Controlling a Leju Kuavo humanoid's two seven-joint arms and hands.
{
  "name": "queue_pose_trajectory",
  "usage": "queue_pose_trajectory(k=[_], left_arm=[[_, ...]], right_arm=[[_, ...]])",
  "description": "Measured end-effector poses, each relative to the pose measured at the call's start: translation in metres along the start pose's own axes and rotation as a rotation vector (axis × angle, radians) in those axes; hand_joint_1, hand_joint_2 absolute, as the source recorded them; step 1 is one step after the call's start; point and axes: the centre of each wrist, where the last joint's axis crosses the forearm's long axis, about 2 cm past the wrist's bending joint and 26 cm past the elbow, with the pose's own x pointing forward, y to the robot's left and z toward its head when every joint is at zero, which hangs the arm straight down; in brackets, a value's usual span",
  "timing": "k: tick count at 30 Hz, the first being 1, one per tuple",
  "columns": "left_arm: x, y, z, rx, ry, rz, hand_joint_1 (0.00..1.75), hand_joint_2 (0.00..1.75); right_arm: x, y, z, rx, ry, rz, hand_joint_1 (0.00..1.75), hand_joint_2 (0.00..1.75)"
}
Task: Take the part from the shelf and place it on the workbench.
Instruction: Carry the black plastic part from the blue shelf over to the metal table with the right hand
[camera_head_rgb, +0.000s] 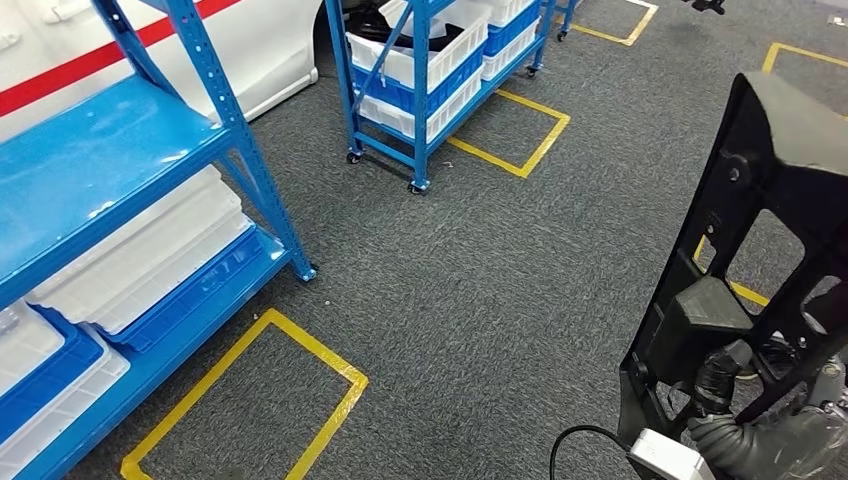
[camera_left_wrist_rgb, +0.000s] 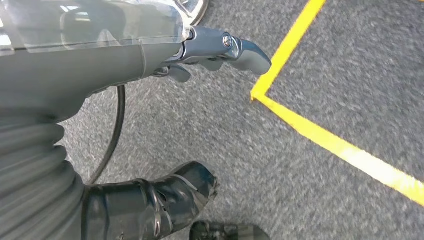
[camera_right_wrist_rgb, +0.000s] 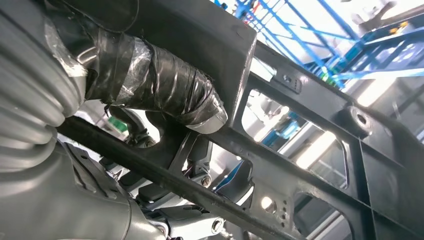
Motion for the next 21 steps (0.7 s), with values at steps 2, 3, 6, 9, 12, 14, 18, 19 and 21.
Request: queue_pose_trajectory(k=[2,3,6,9,12,14,18,19,21], left_arm=[[0.0011,-0.0003,-0.0002,0.0,-0.001,0.002,0.0,1.75],[0.0013,-0.0004,-0.0002,0.0,-0.001,0.002,0.0,1.75],[0.0002,-0.0005,0.0002,0.0,0.002,0.004,0.0,1.75],[-0.0018,-0.0007,0.001,-0.001,0.007,0.004,0.0,1.75],[-0.0023,-0.0004,0.001,0.0,0.008,0.004,0.0,1.75],[-0.0017,0.0001,0.0005,0.0,0.008,0.005,0.0,1.75],[0.0003,0.0005,-0.0004,0.002,0.004,0.009,0.0,1.75],[0.0001,0.0004,-0.0003,0.002,0.005,0.009,0.0,1.75],[-0.0011,0.0004,0.0002,0.002,0.007,0.01,0.0,1.75]], right_arm=[[-0.0003,-0.001,0.0007,-0.001,0.004,0.001,1.75,1.75],[-0.0002,-0.0013,0.0006,-0.002,0.005,0.001,1.75,1.75],[0.0003,-0.0016,0.0002,-0.006,0.007,0.0,1.75,1.75],[0.0005,-0.0017,0.0009,-0.005,0.01,-0.001,1.75,1.75],[0.0006,-0.0016,0.0008,-0.006,0.01,-0.001,1.75,1.75],[0.0005,-0.0017,0.0009,-0.006,0.012,-0.002,1.75,1.75],[-0.0002,-0.0035,0.0026,-0.007,0.022,-0.002,1.75,1.75],[-0.0005,-0.0038,0.0025,-0.009,0.023,-0.002,1.75,1.75],[-0.001,-0.0041,0.0023,-0.012,0.025,-0.004,1.75,1.75]])
